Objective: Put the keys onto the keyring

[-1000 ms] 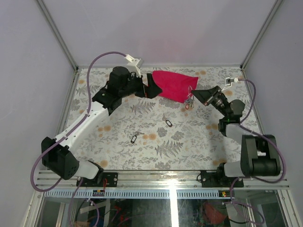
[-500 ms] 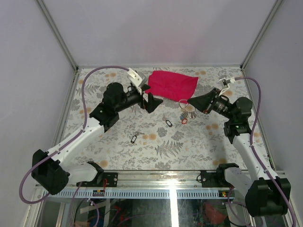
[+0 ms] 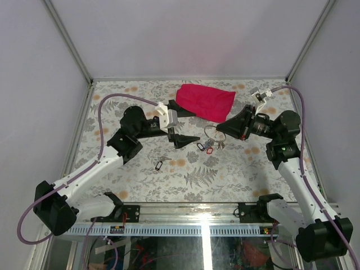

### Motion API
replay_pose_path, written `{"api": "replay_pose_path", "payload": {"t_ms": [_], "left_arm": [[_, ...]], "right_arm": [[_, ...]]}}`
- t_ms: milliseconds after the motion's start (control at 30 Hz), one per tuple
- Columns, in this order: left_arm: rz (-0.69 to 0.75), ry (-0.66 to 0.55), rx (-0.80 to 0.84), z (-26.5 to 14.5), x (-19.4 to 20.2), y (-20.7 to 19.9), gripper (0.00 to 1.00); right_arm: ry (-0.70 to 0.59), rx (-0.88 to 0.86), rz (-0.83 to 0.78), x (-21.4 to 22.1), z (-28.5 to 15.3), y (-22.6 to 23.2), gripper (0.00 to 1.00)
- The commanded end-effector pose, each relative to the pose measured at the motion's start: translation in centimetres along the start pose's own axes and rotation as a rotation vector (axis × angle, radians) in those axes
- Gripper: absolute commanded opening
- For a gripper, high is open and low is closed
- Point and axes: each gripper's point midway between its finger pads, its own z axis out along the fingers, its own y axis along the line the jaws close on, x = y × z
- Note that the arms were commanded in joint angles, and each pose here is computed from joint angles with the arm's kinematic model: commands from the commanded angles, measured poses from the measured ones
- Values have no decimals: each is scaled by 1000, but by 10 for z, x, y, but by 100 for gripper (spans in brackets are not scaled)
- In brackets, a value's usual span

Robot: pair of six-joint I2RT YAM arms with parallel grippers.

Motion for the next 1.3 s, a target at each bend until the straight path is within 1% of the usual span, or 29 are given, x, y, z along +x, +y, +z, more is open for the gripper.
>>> {"api": "replay_pose_path", "payload": {"t_ms": [0,200,367,467,533,733,833,867,933,1000,1133,1200,1267], "left_arm": [[84,-54,61,7,-11,-6,80],[90,-65,71,18,-16,-3,73],[92,-46,83,26,-11,-2,67],[96,-45,102,29,-11,-4,60],[99,-41,106,30,-11,-4,52],[111,-36,131,29,-12,-9,21],[123,-25,128,27,-10,-9,2],[127,-19,122,25,-9,-9,0],[132,-11,109,23,-7,-8,0],[138,-8,91,21,-6,-7,0],[145,-8,58,16,-8,-5,0],[147,-3,47,16,-6,-4,0],[149,-2,36,14,-6,-3,0]], "right_arm": [[14,-92,-90,-13,4,35,0],[36,-140,-93,-10,13,45,0],[50,-170,-100,-8,17,53,0],[56,-181,-97,-7,21,55,0],[62,-187,-93,-5,23,56,0],[63,-181,-86,-4,27,53,0],[57,-170,-82,-5,29,49,0],[54,-165,-83,-5,29,49,1],[54,-156,-88,-6,29,47,5],[54,-148,-94,-7,29,47,11],[55,-133,-103,-6,28,46,16],[59,-124,-102,-5,27,45,21],[63,-118,-105,-4,27,44,23]]}}
